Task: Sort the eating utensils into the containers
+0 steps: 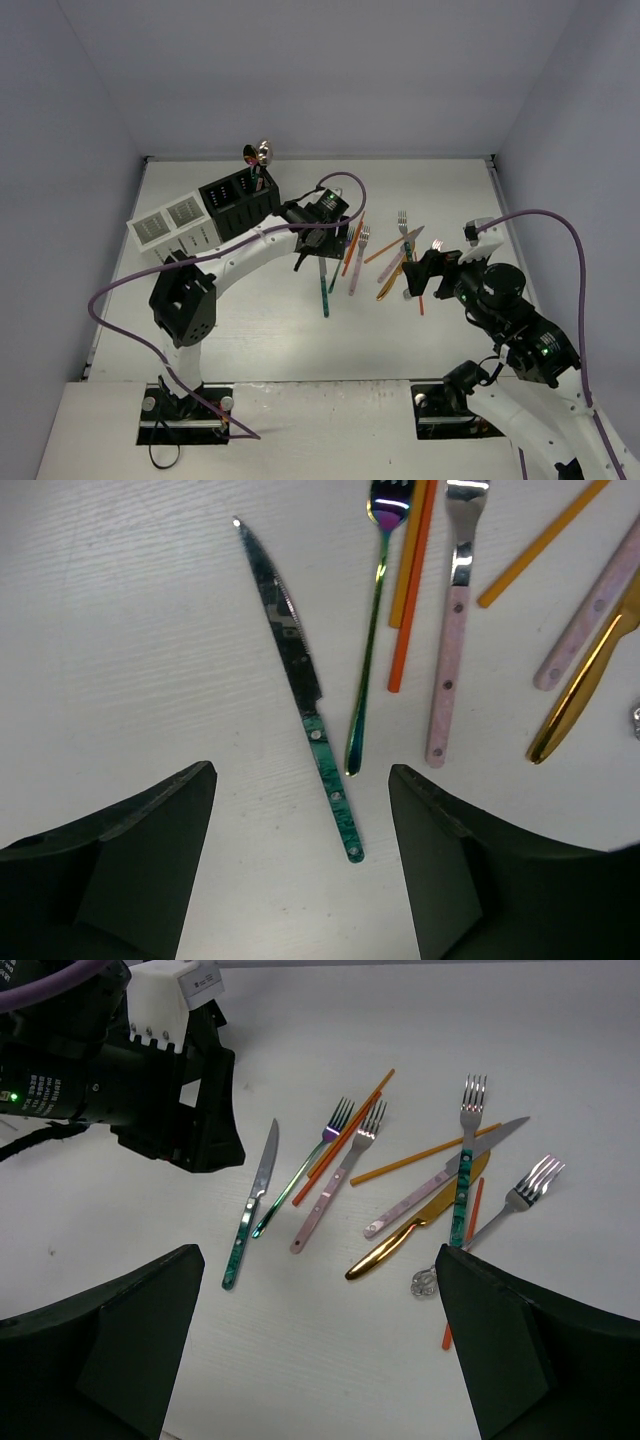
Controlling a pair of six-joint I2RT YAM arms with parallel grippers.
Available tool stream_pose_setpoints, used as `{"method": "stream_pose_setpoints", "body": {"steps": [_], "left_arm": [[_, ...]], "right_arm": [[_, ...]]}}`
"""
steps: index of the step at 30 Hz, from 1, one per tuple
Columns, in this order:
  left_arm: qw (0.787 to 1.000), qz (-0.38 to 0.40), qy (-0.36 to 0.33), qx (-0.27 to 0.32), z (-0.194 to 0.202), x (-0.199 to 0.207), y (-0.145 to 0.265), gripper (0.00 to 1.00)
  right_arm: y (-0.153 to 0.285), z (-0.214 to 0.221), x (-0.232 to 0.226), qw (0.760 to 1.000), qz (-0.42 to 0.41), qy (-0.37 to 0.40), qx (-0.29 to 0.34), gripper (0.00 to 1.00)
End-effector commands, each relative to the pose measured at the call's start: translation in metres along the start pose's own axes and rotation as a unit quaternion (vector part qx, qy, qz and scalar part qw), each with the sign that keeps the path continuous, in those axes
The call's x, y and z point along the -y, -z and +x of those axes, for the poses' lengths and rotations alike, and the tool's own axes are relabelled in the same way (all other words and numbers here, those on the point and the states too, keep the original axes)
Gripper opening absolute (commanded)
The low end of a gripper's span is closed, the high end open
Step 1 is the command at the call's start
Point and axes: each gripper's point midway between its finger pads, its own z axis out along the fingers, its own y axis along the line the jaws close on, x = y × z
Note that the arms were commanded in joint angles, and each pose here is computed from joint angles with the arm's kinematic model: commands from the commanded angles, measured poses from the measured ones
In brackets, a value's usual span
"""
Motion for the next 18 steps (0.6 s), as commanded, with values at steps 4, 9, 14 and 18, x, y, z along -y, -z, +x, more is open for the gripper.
{"method": "stream_pose_setpoints", "body": {"steps": [4, 9, 14, 18], "left_arm": [[0.996, 0.066, -0.037, 0.047, -0.039, 0.039, -0.011, 0.51], [0.994, 0.082, -0.062, 0.044, -0.054, 0.054, -0.03, 0.41], [0.995, 0.075, -0.065, 0.023, -0.056, 0.051, -0.056, 0.41], [0.995, 0.082, -0.06, 0.007, -0.056, 0.049, -0.073, 0.41]], "right_arm": [[0.006, -0.023, -0.006, 0.999, -0.008, -0.018, 0.029, 1.0], [0.007, -0.025, -0.006, 0.999, -0.006, -0.018, 0.028, 1.0], [0.005, -0.022, -0.004, 1.0, -0.001, -0.02, 0.023, 1.0], [0.005, -0.021, -0.003, 0.999, 0.003, -0.022, 0.023, 1.0]]}}
